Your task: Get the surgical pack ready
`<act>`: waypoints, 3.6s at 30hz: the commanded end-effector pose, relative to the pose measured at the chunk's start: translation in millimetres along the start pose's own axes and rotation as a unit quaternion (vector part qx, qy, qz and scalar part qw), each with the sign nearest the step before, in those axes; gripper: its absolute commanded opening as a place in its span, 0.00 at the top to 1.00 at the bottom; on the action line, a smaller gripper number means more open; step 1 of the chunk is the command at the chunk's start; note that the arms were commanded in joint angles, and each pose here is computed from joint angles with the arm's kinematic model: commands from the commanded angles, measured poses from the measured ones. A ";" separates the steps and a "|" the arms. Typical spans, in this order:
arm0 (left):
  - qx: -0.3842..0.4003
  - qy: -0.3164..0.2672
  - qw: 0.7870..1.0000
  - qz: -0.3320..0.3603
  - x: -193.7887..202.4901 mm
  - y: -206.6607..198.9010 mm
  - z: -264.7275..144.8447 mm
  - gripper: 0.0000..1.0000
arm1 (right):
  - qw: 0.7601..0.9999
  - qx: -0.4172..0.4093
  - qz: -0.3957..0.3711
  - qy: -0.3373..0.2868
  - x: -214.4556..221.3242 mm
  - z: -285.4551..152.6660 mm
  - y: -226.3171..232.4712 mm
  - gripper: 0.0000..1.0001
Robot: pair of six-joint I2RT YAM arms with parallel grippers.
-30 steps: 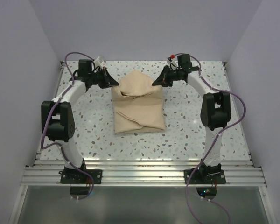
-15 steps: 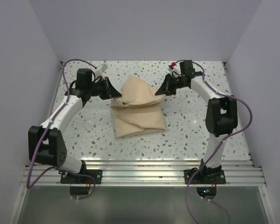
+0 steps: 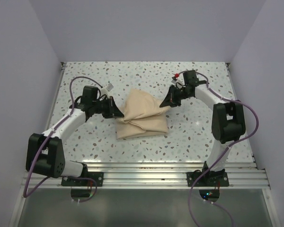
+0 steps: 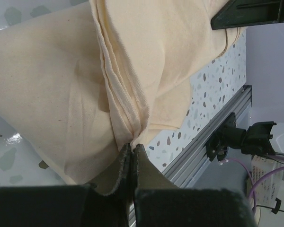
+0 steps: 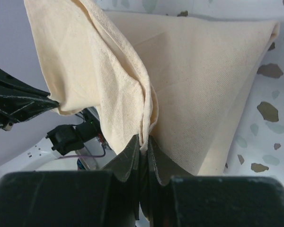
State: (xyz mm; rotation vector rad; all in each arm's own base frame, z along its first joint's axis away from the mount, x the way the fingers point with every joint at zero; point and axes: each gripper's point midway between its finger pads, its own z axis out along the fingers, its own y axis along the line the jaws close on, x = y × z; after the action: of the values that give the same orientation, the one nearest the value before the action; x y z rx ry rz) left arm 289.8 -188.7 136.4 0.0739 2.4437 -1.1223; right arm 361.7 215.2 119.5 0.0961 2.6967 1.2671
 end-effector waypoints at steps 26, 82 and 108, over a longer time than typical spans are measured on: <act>-0.056 -0.031 0.996 0.061 13.0 6.8 -29.6 0.56 | 0.993 -0.040 -0.063 0.090 105.7 -17.3 7.9 0.50; -0.056 -0.100 0.990 0.077 -132.1 -2.6 -15.1 0.48 | 0.976 -0.058 -0.191 0.086 19.7 54.7 105.3 0.89; -0.147 -0.007 0.989 -0.004 -66.7 75.2 -1.4 0.55 | 0.976 0.201 -0.085 -0.025 65.3 -56.4 7.6 0.01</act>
State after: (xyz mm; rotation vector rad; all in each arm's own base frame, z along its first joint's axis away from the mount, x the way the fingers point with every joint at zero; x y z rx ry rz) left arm 376.6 -139.0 136.2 -0.0148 2.4897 -0.8050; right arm 251.2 222.8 161.8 -0.3562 2.7963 0.8740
